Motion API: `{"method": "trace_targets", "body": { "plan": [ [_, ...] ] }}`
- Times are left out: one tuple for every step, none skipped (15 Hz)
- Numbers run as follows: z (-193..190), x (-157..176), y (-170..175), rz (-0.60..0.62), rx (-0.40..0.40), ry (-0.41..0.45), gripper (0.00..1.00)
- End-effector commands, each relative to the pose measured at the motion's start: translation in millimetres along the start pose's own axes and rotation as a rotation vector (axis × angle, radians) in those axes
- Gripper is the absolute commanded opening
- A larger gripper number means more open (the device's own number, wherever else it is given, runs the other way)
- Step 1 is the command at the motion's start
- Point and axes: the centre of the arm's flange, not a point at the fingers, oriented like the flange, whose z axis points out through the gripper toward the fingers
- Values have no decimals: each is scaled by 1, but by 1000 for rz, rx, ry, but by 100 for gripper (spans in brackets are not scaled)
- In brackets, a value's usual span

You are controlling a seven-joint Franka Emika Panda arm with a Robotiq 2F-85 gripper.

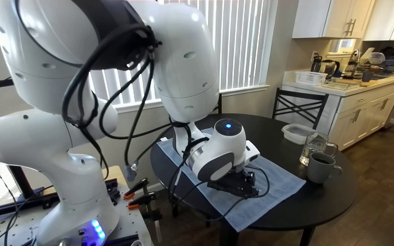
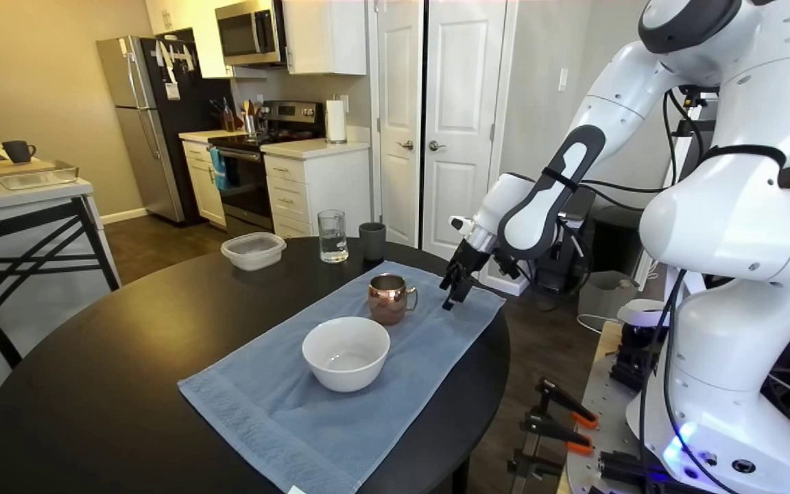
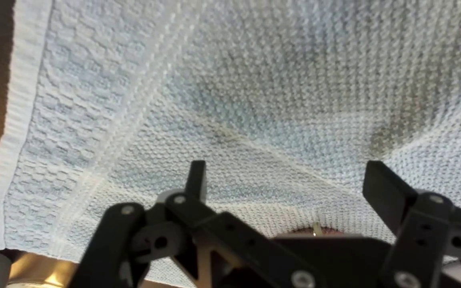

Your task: Transfer the contents of the cup into the white bowl

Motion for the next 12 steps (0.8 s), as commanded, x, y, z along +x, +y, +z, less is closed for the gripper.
{"method": "trace_targets", "body": {
  "plan": [
    [-2,15,8,-28,16,-4,100],
    [-2,20,8,-39,23,-8,100],
    [-2,30,8,-63,44,-19,100],
    [-1,37,8,-86,64,-36,100],
    [2,47,6,-110,100,-54,100],
    [4,55,4,-124,119,-70,100],
    [7,62,2,-134,142,-88,100],
    [8,68,1,-140,150,-107,100],
    [8,71,2,-123,140,-131,100],
    [5,72,4,-112,130,-145,100],
    [0,73,6,-101,127,-160,100],
    [-4,73,6,-96,126,-165,100]
  ]
}}
